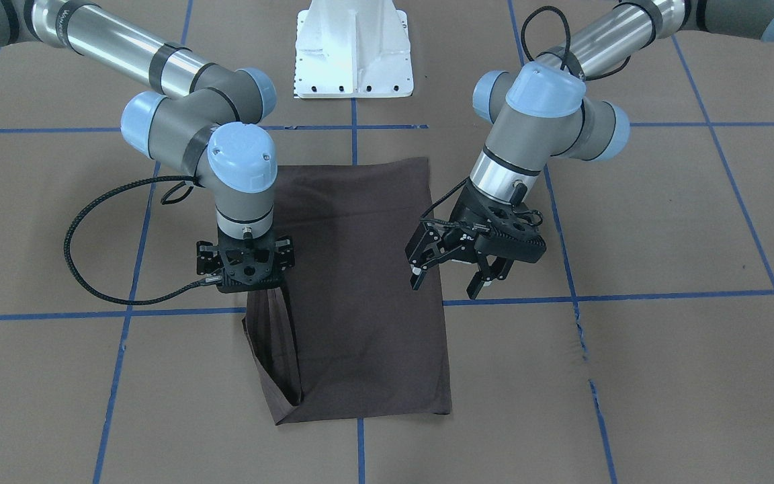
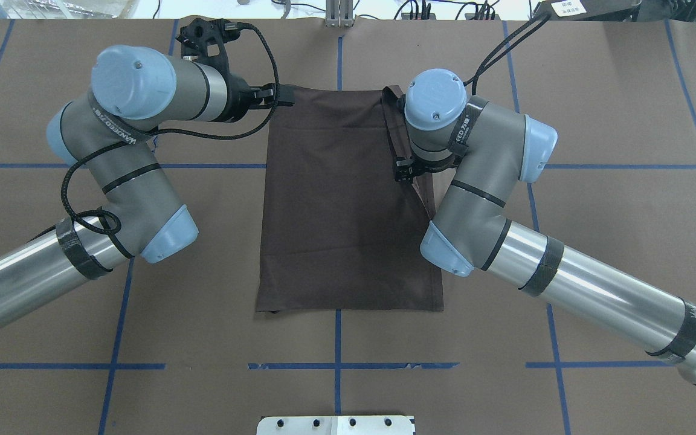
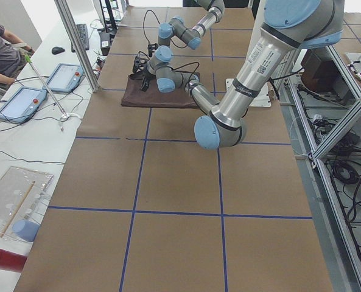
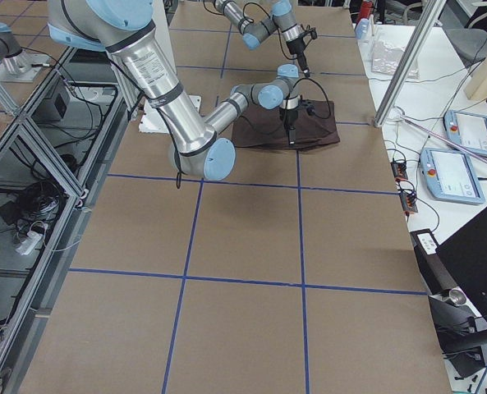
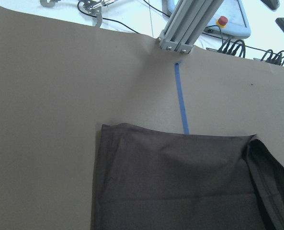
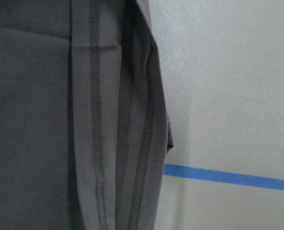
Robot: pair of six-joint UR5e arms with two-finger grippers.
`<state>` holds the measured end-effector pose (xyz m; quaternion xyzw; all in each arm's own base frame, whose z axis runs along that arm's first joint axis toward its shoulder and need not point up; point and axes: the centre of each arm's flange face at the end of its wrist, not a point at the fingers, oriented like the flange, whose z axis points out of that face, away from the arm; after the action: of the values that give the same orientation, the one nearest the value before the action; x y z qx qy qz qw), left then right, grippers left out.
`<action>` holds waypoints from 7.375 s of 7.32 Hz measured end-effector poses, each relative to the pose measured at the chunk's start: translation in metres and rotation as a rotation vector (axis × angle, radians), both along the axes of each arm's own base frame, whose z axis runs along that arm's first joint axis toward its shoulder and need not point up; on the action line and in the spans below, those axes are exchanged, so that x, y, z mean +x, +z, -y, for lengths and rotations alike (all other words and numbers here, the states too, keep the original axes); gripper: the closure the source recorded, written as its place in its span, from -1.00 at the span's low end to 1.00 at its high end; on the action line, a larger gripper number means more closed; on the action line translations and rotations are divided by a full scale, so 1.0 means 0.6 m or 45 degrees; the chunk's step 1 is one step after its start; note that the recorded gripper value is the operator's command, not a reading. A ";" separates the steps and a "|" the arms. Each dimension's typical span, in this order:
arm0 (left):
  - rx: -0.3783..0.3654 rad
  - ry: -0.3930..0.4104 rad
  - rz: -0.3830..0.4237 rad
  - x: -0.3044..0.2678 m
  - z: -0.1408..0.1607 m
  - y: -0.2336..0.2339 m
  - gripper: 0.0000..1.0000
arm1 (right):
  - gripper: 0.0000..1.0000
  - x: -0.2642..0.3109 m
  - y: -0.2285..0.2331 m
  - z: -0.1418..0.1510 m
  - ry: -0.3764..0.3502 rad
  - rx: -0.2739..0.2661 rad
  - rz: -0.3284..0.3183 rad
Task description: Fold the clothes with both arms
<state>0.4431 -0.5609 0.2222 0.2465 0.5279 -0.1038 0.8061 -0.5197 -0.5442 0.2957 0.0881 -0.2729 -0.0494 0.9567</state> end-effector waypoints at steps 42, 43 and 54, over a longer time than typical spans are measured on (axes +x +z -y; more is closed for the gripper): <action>-0.731 0.081 0.108 0.192 -0.436 0.102 1.00 | -1.00 0.154 -0.095 -0.162 0.054 -0.223 0.419; -0.725 0.082 0.099 0.185 -0.436 0.095 1.00 | -1.00 0.155 -0.093 -0.162 0.053 -0.223 0.417; -0.668 0.092 0.077 0.155 -0.421 0.073 1.00 | -1.00 -0.024 0.001 -0.348 0.673 -0.664 0.429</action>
<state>0.5361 -0.3083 0.2661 0.0131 0.4673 -0.2007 0.8609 -0.5338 -0.3356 0.2964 -0.0834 -0.3970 0.2843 0.8687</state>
